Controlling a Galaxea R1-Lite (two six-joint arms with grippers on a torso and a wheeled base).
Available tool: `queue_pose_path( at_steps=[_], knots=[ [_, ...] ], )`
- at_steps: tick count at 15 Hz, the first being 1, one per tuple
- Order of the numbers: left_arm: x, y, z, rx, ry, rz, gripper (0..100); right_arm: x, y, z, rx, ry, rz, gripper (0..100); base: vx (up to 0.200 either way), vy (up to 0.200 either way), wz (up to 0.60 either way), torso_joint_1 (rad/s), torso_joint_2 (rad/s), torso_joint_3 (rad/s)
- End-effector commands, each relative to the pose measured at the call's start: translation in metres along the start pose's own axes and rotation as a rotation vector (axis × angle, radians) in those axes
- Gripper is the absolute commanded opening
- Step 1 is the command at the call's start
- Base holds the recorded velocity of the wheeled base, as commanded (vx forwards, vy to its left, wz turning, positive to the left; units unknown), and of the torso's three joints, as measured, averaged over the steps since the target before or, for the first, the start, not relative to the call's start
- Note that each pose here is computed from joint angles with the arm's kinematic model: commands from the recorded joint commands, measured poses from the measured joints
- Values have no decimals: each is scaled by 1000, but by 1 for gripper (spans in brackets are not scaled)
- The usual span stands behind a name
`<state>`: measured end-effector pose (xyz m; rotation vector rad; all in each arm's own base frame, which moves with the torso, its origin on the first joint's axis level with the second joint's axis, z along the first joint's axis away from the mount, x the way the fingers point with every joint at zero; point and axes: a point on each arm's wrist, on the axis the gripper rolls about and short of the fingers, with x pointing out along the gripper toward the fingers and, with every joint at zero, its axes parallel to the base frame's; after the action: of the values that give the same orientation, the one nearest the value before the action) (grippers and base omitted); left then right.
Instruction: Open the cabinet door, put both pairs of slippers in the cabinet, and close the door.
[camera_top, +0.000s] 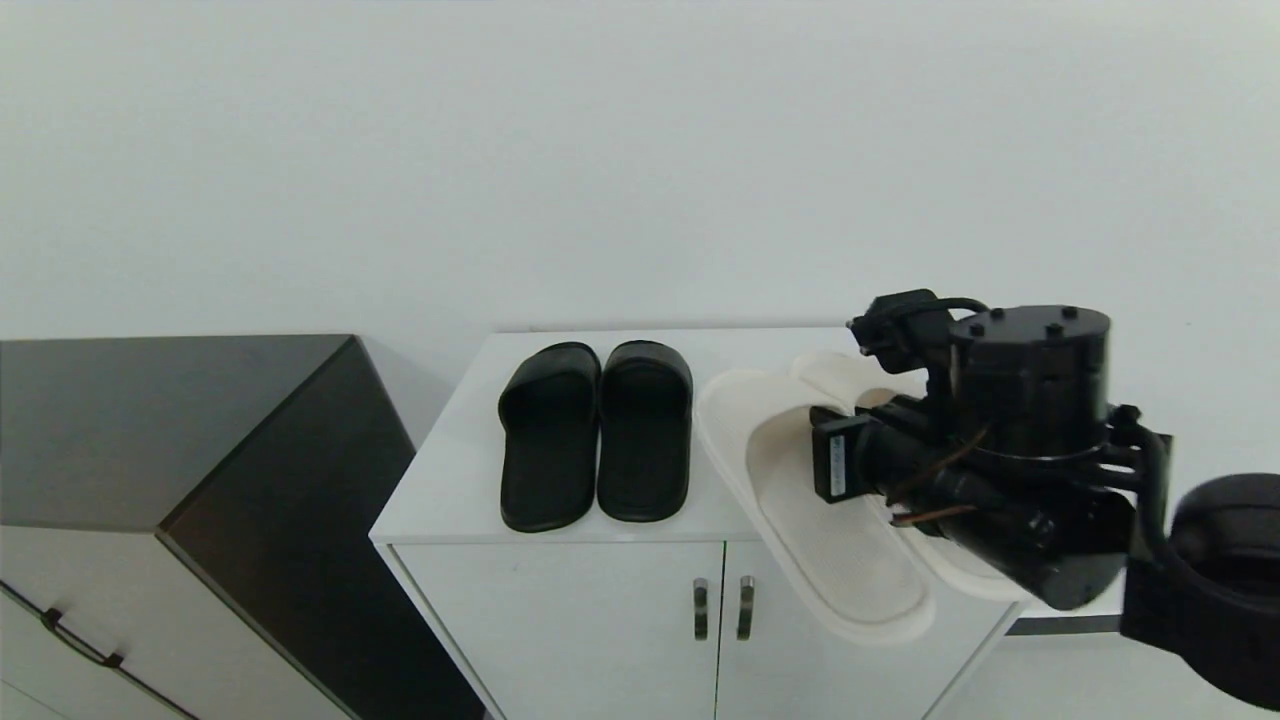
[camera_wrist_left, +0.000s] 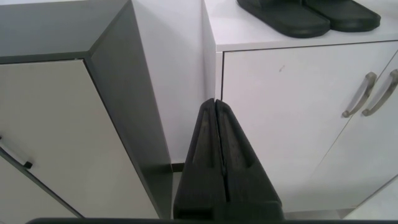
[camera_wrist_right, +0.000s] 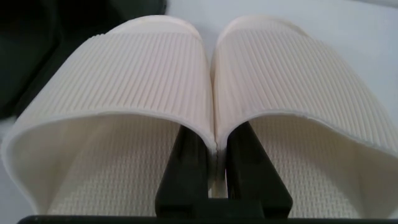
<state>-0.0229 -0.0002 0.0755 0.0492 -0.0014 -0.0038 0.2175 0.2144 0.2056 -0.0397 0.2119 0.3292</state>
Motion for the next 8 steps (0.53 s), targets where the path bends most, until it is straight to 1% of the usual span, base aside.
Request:
queue_pose_path(
  at_steps=[1, 3, 6, 8],
  knots=[
    [0, 0, 0, 0, 1, 1, 0, -49, -8, 1, 7, -33, 64, 0, 0, 0, 0, 0, 0, 0],
    [0, 0, 0, -2, 1, 1, 0, -56, -6, 2, 4, -40, 84, 0, 0, 0, 0, 0, 0, 0],
    [0, 0, 0, -12, 1, 1, 0, -54, -3, -5, -11, -16, 92, 0, 0, 0, 0, 0, 0, 0],
    [0, 0, 0, -14, 1, 1, 0, -55, -2, -9, -15, -3, 124, 0, 0, 0, 0, 0, 0, 0]
  ],
)
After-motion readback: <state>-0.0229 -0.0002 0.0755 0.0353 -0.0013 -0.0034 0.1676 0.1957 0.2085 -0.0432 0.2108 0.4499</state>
